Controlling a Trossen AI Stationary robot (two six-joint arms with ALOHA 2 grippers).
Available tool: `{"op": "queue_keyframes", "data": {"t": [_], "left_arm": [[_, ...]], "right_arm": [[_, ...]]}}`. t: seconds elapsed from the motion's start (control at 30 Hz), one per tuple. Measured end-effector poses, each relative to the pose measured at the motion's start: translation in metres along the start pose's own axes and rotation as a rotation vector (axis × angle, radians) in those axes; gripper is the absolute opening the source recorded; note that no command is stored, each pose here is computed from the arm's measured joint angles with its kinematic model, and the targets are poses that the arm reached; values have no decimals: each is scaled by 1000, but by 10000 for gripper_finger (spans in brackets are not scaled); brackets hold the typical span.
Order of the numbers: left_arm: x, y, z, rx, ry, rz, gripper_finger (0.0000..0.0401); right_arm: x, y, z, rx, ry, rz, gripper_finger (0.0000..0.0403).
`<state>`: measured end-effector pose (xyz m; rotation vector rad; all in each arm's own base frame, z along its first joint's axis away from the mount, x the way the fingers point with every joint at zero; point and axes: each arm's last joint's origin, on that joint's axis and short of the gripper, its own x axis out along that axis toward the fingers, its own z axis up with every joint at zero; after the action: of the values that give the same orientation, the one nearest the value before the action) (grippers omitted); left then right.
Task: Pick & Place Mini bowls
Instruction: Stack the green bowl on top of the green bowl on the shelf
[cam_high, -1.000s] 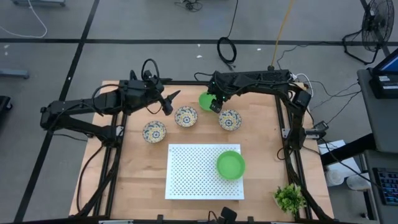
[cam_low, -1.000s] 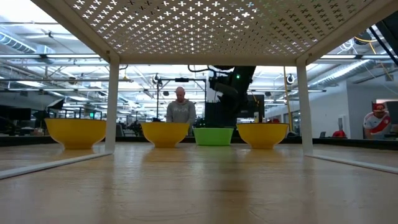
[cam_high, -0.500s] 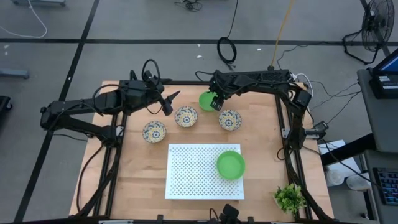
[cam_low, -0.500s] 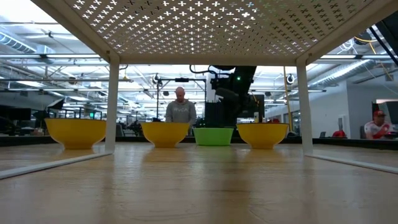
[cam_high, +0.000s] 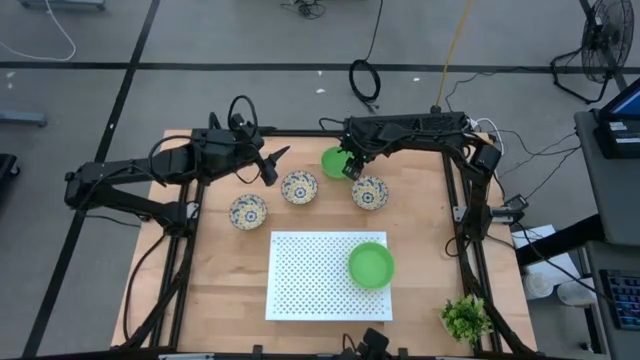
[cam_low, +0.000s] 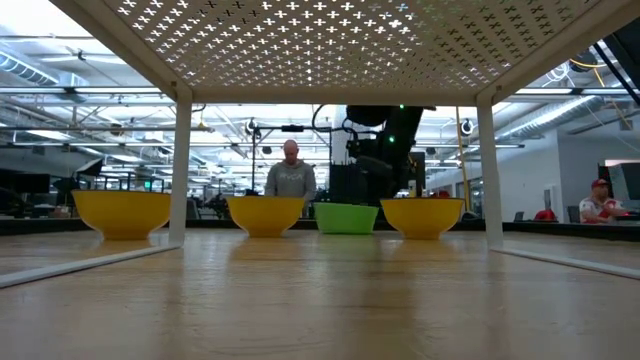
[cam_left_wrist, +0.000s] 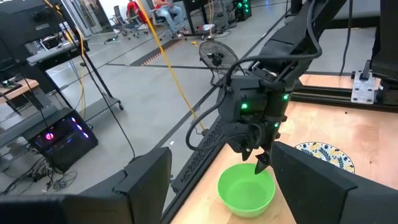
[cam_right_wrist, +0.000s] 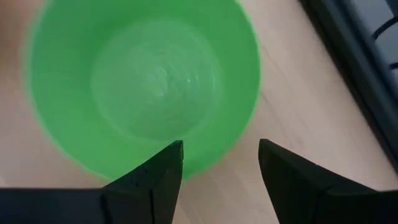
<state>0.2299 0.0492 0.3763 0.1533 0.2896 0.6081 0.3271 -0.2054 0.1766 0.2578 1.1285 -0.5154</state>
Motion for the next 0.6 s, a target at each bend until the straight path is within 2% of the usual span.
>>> {"op": "queue_keyframes", "data": {"t": [0.17,0.3,0.47,0.6], "left_arm": [[0,0,0,-2,0,0,273],[0,0,0,-4,0,0,273],[0,0,0,-3,0,0,273],[0,0,0,-3,1,0,273]], "right_arm": [[6,1,-5,-1,-17,10,199],[6,3,-4,-2,-34,74,182],[6,3,-1,-3,-66,76,137],[6,3,0,-7,-69,74,83]]}}
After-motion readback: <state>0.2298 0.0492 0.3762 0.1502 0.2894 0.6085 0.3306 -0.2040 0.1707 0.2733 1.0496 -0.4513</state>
